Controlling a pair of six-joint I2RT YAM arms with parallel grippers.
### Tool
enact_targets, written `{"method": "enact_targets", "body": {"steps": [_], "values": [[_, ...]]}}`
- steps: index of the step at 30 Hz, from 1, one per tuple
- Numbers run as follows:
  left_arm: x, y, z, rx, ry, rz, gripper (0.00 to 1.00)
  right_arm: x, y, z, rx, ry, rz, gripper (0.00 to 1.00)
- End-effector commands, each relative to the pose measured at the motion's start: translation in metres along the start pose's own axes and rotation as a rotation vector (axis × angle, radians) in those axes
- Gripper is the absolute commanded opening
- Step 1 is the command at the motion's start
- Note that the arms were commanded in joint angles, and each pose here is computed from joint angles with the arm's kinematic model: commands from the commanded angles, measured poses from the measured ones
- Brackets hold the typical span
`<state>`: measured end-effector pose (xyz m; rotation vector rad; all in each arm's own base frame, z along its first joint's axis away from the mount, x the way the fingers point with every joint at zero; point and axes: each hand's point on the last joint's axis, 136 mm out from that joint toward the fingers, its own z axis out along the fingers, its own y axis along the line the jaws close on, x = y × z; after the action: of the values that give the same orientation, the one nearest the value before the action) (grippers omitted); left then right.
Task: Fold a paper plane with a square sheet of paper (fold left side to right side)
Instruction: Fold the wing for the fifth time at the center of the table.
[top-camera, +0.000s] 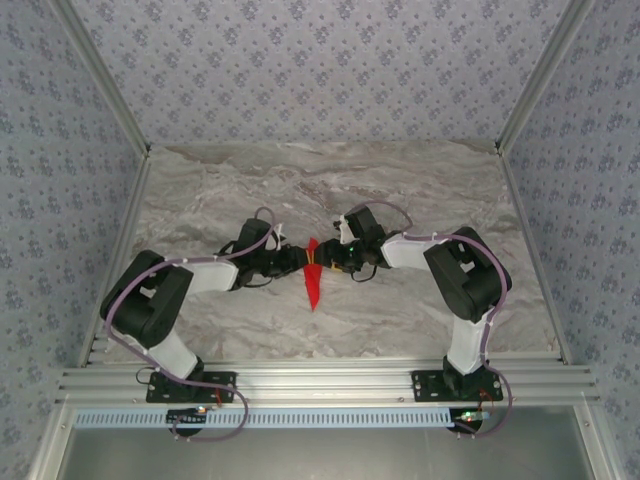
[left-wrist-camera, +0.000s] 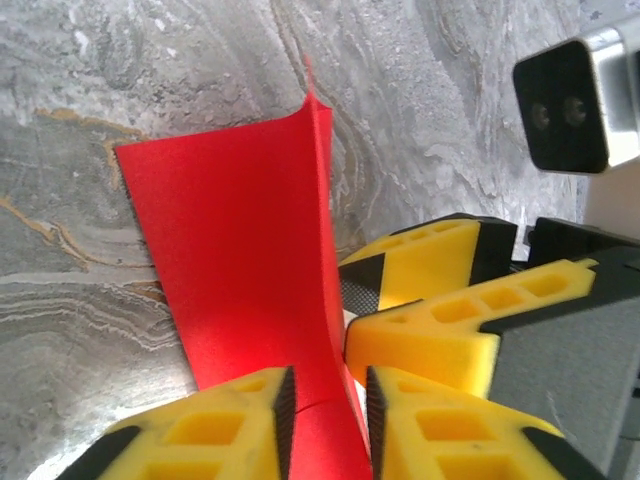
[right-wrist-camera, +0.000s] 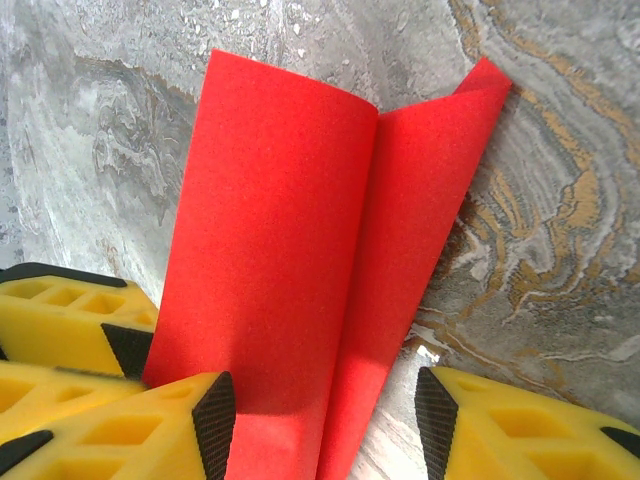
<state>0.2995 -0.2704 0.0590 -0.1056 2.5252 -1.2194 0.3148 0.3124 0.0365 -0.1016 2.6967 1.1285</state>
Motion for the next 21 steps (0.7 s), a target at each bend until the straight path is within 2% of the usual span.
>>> {"method": "enact_targets", "body": {"steps": [1, 5, 9, 16, 21], "values": [[-0.008, -0.008, 0.002, 0.021, -0.003, 0.034, 0.18, 0.018, -0.027, 0.011, 0.098, 0.056, 0.034, 0.55], [-0.008, -0.008, 0.004, 0.023, 0.002, 0.055, 0.07, 0.017, -0.025, 0.011, 0.094, 0.055, 0.027, 0.55], [-0.009, -0.007, 0.005, 0.021, 0.005, 0.073, 0.01, 0.015, -0.021, 0.008, 0.08, 0.05, 0.014, 0.56], [-0.007, -0.006, 0.006, 0.015, 0.017, 0.086, 0.0, -0.01, 0.004, -0.02, -0.028, -0.038, -0.026, 0.62], [-0.006, -0.009, 0.006, 0.023, 0.029, 0.103, 0.0, -0.027, 0.016, -0.022, -0.126, -0.076, 0.013, 0.66]]}}
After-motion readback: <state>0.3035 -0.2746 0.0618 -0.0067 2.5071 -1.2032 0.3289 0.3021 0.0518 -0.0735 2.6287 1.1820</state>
